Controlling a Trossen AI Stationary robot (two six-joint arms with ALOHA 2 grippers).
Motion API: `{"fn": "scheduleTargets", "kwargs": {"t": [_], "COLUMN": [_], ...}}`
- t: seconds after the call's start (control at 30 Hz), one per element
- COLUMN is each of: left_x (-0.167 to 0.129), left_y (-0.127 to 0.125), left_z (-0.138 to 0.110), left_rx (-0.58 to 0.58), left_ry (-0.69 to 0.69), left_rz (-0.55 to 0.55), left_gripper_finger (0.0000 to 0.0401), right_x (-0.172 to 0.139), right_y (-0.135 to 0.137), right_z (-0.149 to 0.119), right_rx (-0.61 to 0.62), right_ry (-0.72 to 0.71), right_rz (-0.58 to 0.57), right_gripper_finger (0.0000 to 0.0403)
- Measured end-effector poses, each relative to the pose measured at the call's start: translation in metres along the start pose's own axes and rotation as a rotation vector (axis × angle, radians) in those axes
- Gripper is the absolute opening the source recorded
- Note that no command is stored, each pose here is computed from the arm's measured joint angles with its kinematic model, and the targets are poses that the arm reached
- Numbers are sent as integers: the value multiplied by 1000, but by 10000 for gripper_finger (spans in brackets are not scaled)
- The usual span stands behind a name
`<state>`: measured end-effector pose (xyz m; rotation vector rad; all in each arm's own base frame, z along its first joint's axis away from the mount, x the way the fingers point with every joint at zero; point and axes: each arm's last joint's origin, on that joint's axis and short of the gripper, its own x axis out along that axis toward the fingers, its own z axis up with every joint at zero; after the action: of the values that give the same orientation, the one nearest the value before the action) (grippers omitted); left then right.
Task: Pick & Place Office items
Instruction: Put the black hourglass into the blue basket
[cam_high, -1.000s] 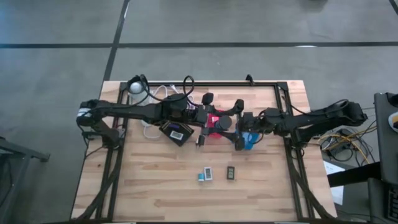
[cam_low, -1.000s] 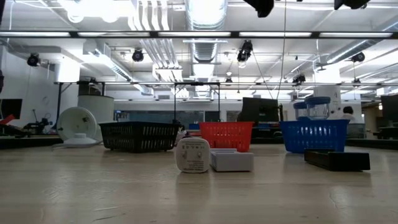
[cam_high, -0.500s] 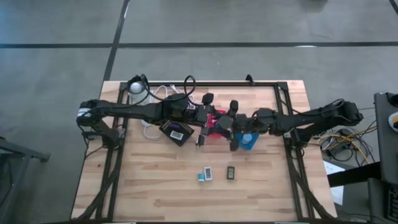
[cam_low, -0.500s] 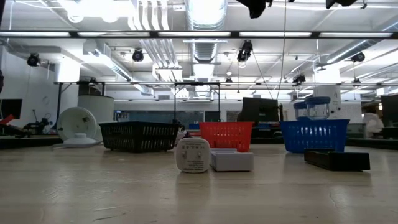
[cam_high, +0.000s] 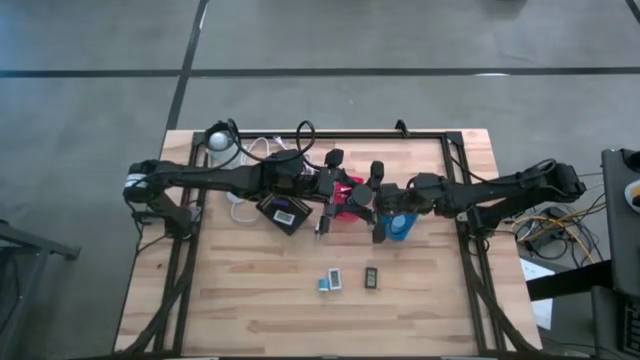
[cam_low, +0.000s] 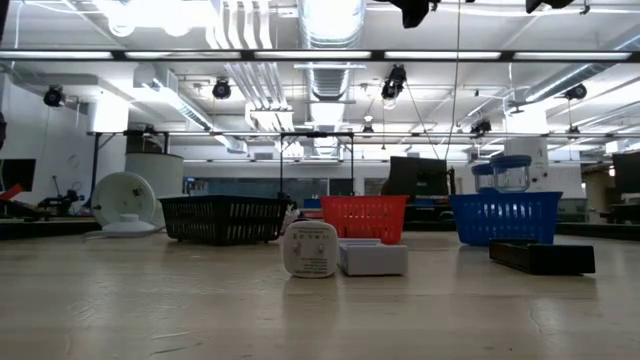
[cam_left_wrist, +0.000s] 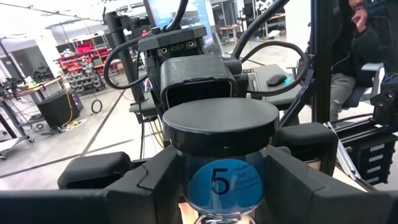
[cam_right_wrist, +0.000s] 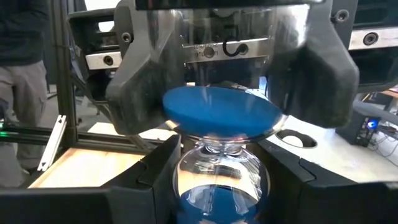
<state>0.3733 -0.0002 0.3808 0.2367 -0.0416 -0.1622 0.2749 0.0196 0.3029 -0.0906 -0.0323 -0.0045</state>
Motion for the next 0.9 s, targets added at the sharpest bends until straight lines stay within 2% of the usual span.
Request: {"fn": "scheduleTargets", "kwargs": {"t": [0.27, 0.53, 0.7, 0.9], "left_x": [-2, -18, -47, -101], "left_y": [-1, 0, -2, -8], "left_z": [3, 16, 32, 56], "left_rx": [-17, -49, -63, -117], "left_ry": [-6, 14, 78, 173], "left_rz": [-19, -16, -29, -51], "left_gripper_finger": [211, 234, 242, 238], "right_x": [0, -2, -7, -16], "right_y": [1, 0, -1, -2], "right_z": [1, 1, 6, 11], "right_rx": [12, 11, 21, 33], "right_ry": [-4, 0, 0, 16], "right_rz": [16, 9, 5, 8], "right_gripper_finger": [165, 165, 168, 166]}}
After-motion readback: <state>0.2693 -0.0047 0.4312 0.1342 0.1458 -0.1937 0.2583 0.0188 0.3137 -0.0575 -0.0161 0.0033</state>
